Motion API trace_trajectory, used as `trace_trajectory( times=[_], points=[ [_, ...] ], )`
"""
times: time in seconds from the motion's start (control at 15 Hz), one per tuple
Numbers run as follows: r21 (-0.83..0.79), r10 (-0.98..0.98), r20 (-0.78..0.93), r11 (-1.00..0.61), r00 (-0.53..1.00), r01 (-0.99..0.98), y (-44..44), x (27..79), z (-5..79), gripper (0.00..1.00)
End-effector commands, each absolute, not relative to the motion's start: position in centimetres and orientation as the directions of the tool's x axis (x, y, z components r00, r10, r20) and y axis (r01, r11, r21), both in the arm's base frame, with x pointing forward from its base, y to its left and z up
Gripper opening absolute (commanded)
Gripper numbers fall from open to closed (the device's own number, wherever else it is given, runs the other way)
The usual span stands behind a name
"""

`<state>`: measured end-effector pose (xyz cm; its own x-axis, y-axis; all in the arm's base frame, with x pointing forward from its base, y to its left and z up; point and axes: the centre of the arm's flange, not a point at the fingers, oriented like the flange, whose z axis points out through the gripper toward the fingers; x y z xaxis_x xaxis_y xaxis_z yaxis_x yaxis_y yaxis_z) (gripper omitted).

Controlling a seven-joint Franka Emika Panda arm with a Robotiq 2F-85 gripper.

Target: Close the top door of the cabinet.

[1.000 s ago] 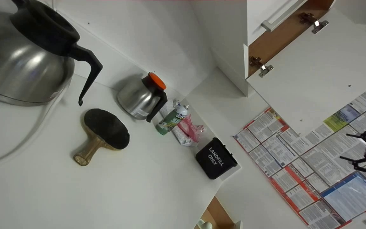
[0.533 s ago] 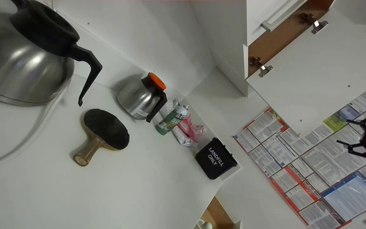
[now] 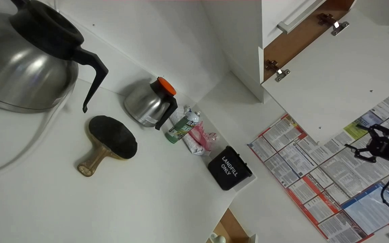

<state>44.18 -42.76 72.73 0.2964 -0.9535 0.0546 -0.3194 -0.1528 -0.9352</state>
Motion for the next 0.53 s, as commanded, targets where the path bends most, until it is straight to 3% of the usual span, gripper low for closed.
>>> trace_trajectory(
  times=[0.0, 0.47],
  points=[
    [-0.94, -0.933, 0.046, -0.161, 0.357, -0.3, -44.7, 46.9, 73.6, 1.0],
    [-0.942, -0.874, 0.067, -0.214, 0.482, -0.257, -42.7, 49.8, 72.3, 1.0]
  ],
)
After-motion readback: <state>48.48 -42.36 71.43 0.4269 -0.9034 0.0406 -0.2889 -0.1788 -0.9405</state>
